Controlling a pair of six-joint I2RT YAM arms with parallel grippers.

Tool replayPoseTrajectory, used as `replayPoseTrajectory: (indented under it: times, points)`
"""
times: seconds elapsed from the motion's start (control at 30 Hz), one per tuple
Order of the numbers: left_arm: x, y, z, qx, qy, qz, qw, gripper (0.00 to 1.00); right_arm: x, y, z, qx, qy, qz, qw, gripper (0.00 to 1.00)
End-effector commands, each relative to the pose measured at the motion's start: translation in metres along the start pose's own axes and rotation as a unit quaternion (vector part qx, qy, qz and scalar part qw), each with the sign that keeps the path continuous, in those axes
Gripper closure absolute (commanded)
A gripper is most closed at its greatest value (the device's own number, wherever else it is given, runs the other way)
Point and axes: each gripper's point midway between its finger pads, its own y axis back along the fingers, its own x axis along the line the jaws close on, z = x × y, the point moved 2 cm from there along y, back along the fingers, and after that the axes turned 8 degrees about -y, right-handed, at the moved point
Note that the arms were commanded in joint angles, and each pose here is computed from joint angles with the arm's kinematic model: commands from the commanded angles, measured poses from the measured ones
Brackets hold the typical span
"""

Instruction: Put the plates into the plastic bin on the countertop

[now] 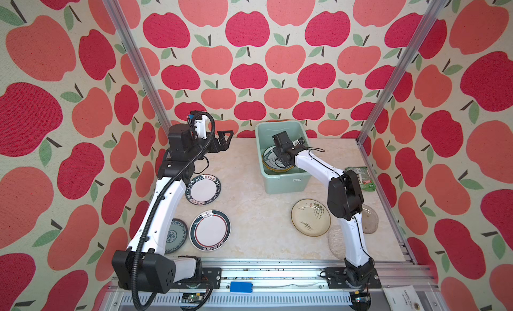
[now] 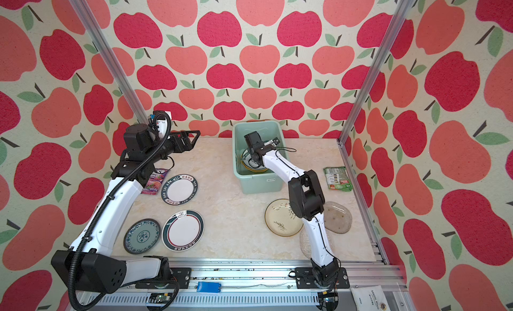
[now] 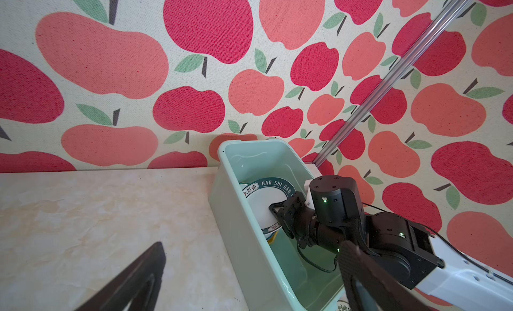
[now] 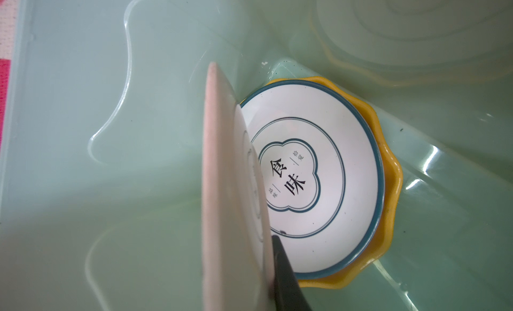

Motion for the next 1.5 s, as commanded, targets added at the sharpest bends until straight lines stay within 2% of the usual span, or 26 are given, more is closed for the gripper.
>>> replayPoseTrajectory:
  times: [0.0, 0.53, 1.03, 1.47]
  points:
    - [-0.001, 0.001, 0.007, -0.002, -0.014, -0.004, 1.0, 0.01, -0.005, -0.008, 0.004, -0.007, 0.004, -0.008, 1.0, 0.9]
    - [0.005, -0.006, 0.009, -0.001, -0.018, 0.004, 1.0, 0.01, -0.012, -0.015, 0.007, -0.007, 0.001, -0.024, 1.0, 0.79]
    - [0.015, -0.009, 0.009, -0.005, -0.01, 0.023, 1.0, 0.01, -0.024, -0.011, 0.006, 0.007, 0.0, -0.061, 0.998, 0.62]
    - [0.019, -0.01, 0.009, -0.006, -0.004, 0.03, 1.0, 0.01, -0.042, -0.023, -0.001, 0.032, 0.0, -0.092, 0.995, 0.58]
